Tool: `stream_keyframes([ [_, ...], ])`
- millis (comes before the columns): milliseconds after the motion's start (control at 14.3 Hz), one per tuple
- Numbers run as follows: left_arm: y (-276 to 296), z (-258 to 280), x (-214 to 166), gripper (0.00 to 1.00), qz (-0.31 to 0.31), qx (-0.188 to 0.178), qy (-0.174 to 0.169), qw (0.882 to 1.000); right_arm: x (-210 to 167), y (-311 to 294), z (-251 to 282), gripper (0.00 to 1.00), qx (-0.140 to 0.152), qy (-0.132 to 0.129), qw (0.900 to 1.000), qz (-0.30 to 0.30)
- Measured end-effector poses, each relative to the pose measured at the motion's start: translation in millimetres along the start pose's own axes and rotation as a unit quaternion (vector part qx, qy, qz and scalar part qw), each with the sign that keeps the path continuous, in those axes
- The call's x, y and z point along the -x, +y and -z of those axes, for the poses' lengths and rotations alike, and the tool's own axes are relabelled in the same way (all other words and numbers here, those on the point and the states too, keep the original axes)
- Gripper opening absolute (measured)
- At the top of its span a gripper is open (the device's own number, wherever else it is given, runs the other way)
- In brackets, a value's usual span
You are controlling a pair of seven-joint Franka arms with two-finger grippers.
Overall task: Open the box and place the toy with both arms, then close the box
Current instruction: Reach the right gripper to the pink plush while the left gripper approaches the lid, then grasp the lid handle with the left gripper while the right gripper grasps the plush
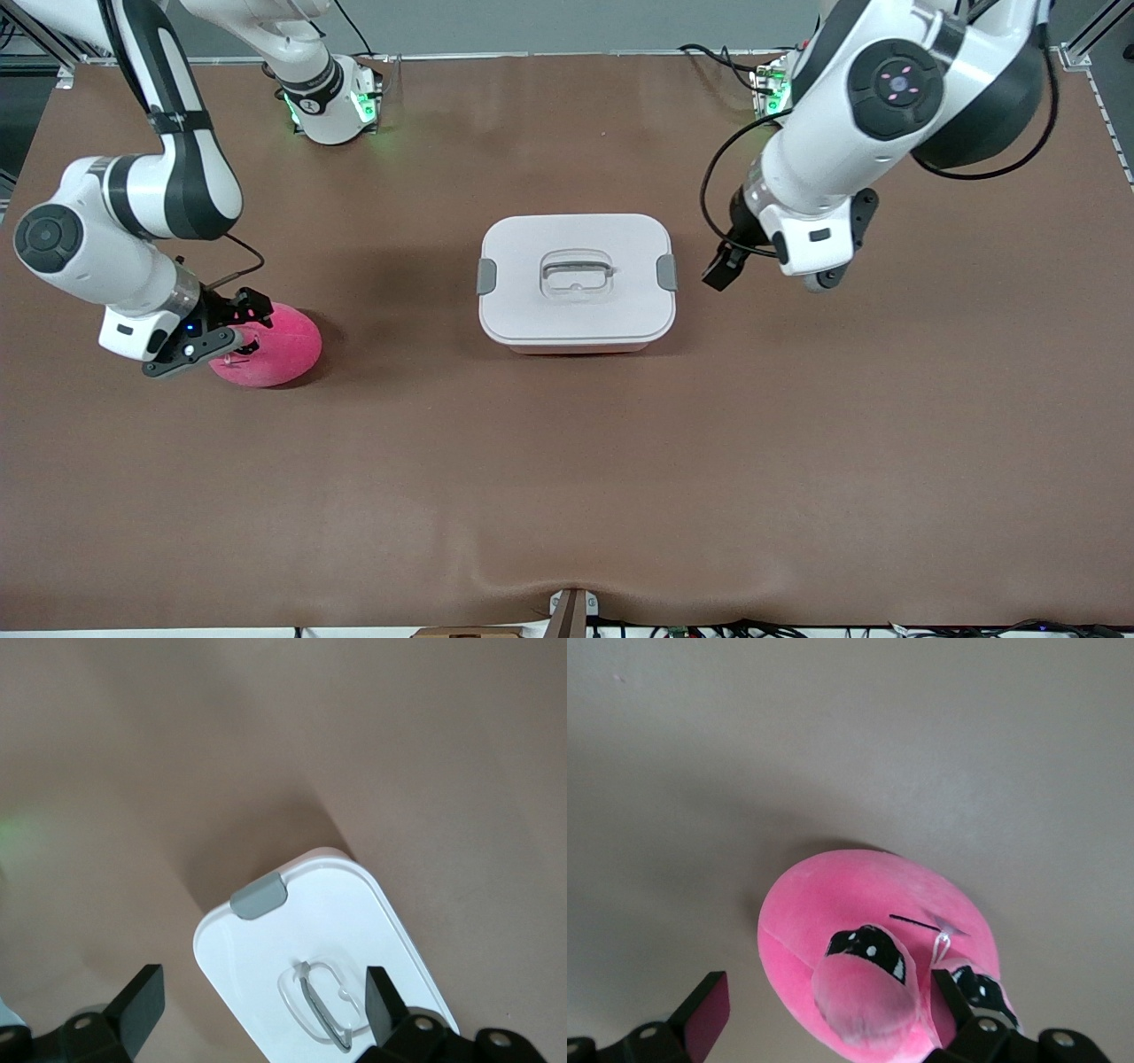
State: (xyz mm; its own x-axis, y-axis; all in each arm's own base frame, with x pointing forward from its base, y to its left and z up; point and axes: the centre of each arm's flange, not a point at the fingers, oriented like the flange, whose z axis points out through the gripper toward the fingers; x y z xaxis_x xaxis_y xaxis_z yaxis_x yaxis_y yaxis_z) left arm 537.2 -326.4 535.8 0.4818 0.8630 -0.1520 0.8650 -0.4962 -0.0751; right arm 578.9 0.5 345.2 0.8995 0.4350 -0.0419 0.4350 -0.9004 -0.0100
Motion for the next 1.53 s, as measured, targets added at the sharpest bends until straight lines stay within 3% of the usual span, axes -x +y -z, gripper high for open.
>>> stream_keyframes([
  [279,8,-21,29,1.0,0.037,-0.006,0.008,0.999,1,4,-19,1.0,-0.007,-0.016,1.0,0.002],
  [628,21,-68,81,1.0,0.106,-0.009,0.049,0.993,10,19,-33,1.0,-0.015,-0.029,0.999,0.012],
  [767,25,-88,99,1.0,0.128,-0.011,0.056,0.99,14,19,-38,1.0,-0.024,-0.046,0.999,0.012],
  [907,28,-102,108,1.0,0.144,-0.012,0.057,0.988,17,17,-40,0.81,-0.03,-0.057,0.998,0.012],
  [1256,37,-119,125,1.0,0.2,0.011,0.049,0.979,18,24,-36,0.28,-0.03,-0.056,0.998,0.006],
  [1395,39,-132,140,1.0,0.212,0.015,0.048,0.976,19,25,-35,0.2,-0.034,-0.063,0.997,0.005],
  [1535,42,-144,152,1.0,0.221,0.022,0.044,0.974,16,27,-28,0.19,-0.033,-0.06,0.998,0.008],
])
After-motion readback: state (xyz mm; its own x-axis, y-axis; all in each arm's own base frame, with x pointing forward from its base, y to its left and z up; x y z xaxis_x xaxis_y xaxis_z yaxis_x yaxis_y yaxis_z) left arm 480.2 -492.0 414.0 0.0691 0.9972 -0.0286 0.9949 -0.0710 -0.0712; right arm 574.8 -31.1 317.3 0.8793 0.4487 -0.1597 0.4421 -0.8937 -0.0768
